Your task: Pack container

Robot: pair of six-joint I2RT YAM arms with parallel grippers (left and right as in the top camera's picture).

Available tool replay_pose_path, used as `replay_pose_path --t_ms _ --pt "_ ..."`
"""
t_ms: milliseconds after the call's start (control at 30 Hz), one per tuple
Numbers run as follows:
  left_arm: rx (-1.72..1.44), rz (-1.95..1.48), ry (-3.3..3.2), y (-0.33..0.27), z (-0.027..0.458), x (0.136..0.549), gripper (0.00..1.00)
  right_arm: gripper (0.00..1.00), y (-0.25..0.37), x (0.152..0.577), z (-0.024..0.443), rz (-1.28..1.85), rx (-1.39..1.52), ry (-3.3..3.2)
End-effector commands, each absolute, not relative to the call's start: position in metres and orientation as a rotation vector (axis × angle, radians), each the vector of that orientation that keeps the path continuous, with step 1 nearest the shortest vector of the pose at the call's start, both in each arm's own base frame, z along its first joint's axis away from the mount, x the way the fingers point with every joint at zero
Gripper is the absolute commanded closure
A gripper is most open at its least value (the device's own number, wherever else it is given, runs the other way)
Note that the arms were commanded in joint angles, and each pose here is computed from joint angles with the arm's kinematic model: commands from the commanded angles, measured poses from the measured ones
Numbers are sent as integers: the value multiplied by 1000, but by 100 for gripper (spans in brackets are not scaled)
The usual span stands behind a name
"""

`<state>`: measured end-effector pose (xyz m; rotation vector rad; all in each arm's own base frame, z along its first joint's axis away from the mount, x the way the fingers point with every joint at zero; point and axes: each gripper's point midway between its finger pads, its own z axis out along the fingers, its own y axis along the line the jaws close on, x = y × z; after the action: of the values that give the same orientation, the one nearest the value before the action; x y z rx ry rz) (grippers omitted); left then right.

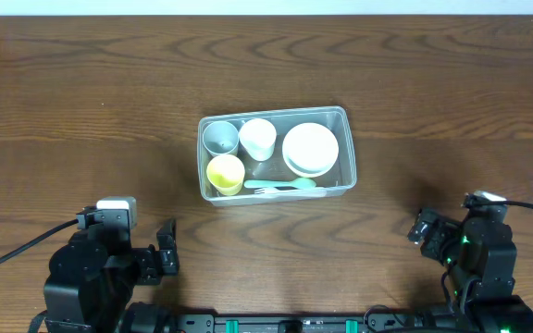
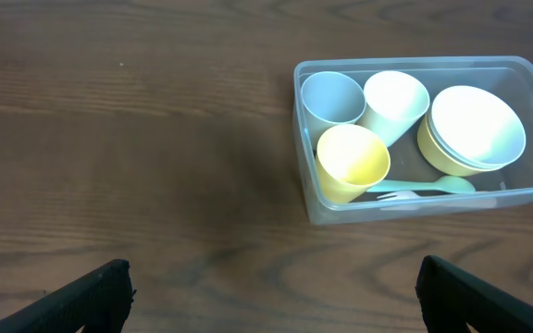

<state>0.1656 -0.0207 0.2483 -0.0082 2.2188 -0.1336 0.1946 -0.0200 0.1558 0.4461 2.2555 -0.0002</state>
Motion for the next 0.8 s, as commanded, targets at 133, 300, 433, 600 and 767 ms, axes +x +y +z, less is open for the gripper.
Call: replay_pose_path --t_ms 133,300,433,600,767 --pt "-30 -128 2218 -19 247 166 2 1 -7 188 159 73 337 2181" --pt "-30 -128 2218 -19 247 166 2 1 9 189 154 151 179 2073" --pt "-30 -128 2218 -19 247 166 2 1 14 196 152 186 154 1967" --pt "-30 -128 2218 -19 247 166 2 1 17 219 166 164 84 1824" --pt "-30 -128 2218 -19 247 166 2 1 20 240 187 105 -10 1604"
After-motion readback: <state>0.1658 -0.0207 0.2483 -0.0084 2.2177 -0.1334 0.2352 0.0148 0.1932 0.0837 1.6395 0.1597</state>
